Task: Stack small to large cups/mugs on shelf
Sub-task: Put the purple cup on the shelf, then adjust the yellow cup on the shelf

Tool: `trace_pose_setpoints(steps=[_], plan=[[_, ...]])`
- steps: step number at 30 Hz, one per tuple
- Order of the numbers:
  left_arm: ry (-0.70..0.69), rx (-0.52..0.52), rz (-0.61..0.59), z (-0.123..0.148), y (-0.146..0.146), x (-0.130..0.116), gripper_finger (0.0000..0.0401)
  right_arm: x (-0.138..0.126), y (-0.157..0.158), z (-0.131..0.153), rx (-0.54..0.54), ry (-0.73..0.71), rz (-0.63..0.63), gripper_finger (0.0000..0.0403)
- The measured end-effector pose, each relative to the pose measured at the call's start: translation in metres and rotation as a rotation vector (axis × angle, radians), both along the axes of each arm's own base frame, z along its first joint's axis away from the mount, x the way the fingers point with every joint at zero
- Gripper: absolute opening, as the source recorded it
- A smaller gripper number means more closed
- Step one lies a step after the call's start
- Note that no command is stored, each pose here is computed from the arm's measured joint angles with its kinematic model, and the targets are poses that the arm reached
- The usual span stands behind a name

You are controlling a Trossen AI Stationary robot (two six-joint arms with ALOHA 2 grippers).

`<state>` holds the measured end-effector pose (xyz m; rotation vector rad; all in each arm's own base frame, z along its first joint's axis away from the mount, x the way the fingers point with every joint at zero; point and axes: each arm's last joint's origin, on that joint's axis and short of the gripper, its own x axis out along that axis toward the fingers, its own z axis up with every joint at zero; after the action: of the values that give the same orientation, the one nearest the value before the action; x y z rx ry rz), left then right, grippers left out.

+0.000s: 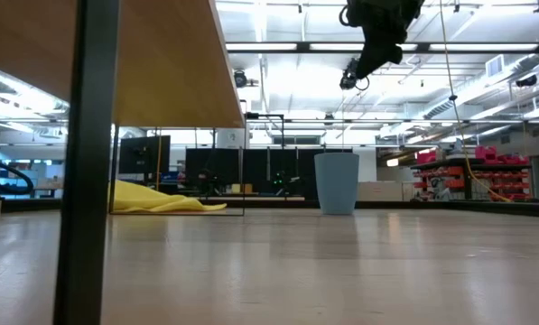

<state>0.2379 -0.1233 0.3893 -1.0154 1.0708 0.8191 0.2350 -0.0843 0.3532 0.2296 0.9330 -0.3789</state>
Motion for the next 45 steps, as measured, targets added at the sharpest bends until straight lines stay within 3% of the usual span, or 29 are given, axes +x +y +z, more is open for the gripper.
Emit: trace_pose_setpoints(steps=[6,21,45], plan=[[-0.001,0.008,-0.022,0.0,0.0,0.0,0.0014,0.001,0.0,0.001,-0.007,-0.017,0.001,0.0058],[-0.005,0.009,-0.033,0.001,0.0,0.0,0.0071,0.001,0.0,0.001,-0.008,-0.017,0.003,0.0058],[-0.179,-0.008,-0.069,0.044,0.005,-0.007,0.0098,0.002,-0.001,0.001,-0.013,-0.017,0.009,0.0058]])
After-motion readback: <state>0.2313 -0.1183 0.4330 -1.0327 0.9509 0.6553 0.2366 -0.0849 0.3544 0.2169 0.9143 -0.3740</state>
